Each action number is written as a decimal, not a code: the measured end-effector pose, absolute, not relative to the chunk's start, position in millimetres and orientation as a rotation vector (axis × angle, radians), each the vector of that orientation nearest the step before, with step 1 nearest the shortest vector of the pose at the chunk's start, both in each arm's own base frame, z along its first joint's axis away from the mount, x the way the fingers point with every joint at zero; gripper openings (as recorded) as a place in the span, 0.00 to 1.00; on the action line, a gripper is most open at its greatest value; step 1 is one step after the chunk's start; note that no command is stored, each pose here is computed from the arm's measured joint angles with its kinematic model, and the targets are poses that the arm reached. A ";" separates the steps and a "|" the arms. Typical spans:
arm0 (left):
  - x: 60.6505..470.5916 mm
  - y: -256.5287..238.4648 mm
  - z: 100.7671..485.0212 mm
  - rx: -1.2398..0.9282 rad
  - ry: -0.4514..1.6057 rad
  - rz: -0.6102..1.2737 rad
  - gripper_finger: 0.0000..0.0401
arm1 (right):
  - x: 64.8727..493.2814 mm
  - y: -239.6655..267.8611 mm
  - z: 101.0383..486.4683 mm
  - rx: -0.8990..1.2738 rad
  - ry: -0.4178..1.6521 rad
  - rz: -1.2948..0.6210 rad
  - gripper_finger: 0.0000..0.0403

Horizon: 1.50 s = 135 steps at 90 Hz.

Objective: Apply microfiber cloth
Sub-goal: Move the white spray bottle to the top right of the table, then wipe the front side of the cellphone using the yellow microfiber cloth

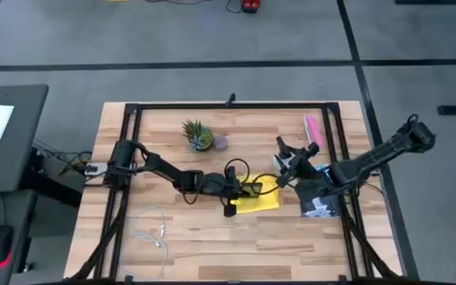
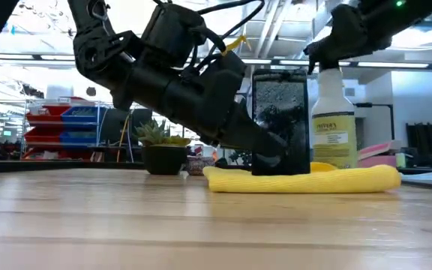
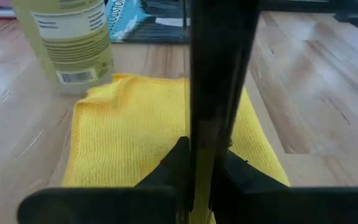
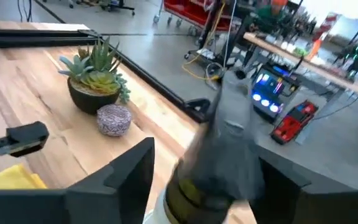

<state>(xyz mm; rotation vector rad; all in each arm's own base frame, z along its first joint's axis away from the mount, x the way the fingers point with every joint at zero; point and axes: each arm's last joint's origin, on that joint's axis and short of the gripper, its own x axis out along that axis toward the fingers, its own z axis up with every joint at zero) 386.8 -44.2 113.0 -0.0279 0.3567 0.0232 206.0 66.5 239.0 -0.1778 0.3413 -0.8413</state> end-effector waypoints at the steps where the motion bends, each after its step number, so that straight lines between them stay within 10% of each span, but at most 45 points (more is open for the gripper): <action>1: 386.8 -44.2 113.0 -0.028 0.357 0.023 0.03 | 205.8 67.0 239.0 -0.181 0.341 -0.839 0.52; 85: 381.3 -48.9 140.0 -0.098 0.334 0.052 0.01 | 183.8 128.1 278.2 -0.311 0.218 -0.673 0.51; 116: 378.1 -48.1 150.2 -0.109 0.338 0.077 0.01 | 207.6 170.5 260.2 -0.072 0.342 -0.050 0.51; 135: 376.5 -48.0 146.2 -0.153 0.381 0.087 0.01 | 253.5 171.5 206.0 -0.081 0.501 0.023 0.51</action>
